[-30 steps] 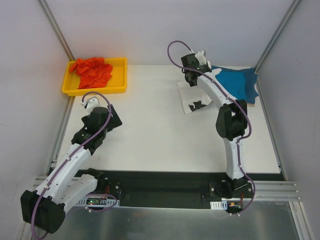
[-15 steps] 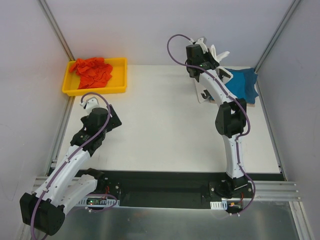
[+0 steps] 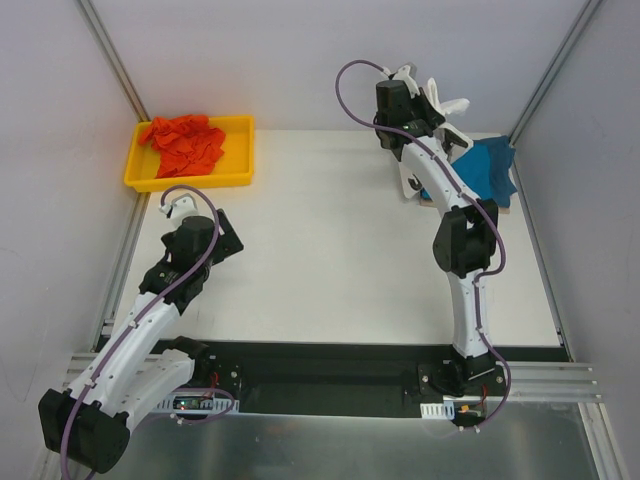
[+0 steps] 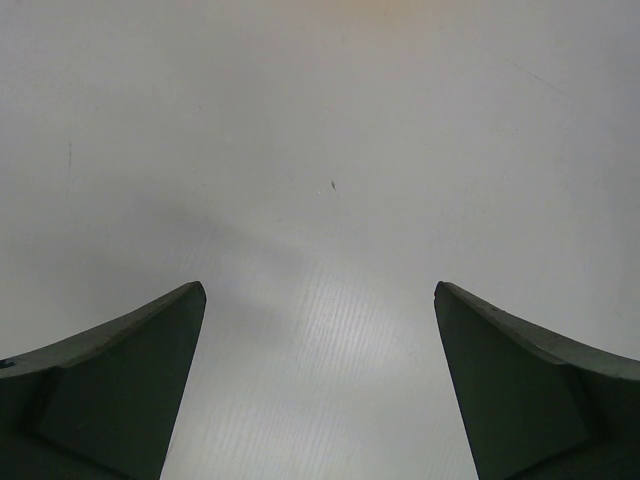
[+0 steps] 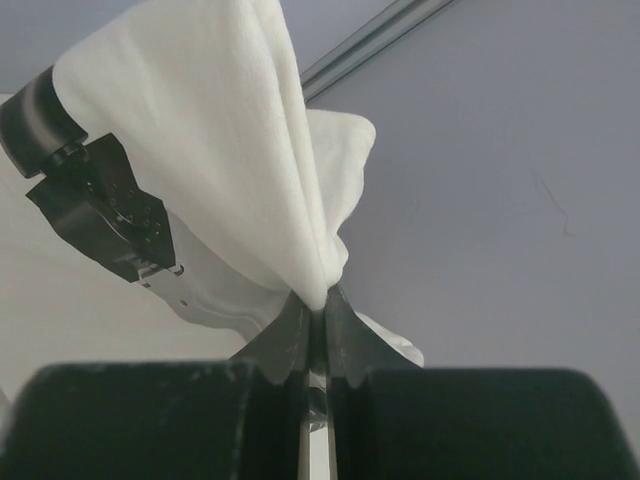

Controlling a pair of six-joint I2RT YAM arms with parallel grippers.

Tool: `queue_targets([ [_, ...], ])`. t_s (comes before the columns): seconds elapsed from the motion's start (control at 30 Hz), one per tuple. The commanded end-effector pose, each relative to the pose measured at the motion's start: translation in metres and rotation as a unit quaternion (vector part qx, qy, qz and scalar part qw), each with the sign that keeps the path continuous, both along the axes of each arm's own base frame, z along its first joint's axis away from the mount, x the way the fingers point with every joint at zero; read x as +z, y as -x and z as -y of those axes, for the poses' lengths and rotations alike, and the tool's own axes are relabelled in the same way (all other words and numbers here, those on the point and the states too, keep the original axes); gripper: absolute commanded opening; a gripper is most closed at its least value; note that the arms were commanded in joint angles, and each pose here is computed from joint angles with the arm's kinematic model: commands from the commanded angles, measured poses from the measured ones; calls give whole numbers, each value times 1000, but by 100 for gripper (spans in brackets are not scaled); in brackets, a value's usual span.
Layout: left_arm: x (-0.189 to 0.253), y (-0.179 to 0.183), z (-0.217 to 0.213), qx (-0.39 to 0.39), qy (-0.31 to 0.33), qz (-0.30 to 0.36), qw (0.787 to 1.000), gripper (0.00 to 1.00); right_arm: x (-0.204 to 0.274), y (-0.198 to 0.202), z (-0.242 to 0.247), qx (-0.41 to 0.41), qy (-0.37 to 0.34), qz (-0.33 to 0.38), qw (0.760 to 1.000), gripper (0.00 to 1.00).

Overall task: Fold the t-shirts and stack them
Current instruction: Neatly place the folded tshirt to the corner

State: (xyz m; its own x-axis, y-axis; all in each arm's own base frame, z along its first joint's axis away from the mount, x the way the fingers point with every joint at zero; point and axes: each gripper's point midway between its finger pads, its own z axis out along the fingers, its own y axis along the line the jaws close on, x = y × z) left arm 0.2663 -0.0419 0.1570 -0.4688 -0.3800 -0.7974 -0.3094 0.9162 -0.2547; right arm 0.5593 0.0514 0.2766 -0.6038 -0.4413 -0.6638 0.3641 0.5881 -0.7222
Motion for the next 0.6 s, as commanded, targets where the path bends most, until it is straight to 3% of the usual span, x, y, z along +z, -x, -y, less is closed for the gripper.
queue_targets([
  [0.0,2,2,1,-4,7,3,1000,99,108,32,19,-28,-39,126,991,1],
  [0.3,2,2,0,-4,7,4,1000,99,118,36,24,-36,-42,139,989,1],
  [0.57,-4,1,1,-2,5,-7,1000,99,66,28,43,-58,-54,100,992,3],
])
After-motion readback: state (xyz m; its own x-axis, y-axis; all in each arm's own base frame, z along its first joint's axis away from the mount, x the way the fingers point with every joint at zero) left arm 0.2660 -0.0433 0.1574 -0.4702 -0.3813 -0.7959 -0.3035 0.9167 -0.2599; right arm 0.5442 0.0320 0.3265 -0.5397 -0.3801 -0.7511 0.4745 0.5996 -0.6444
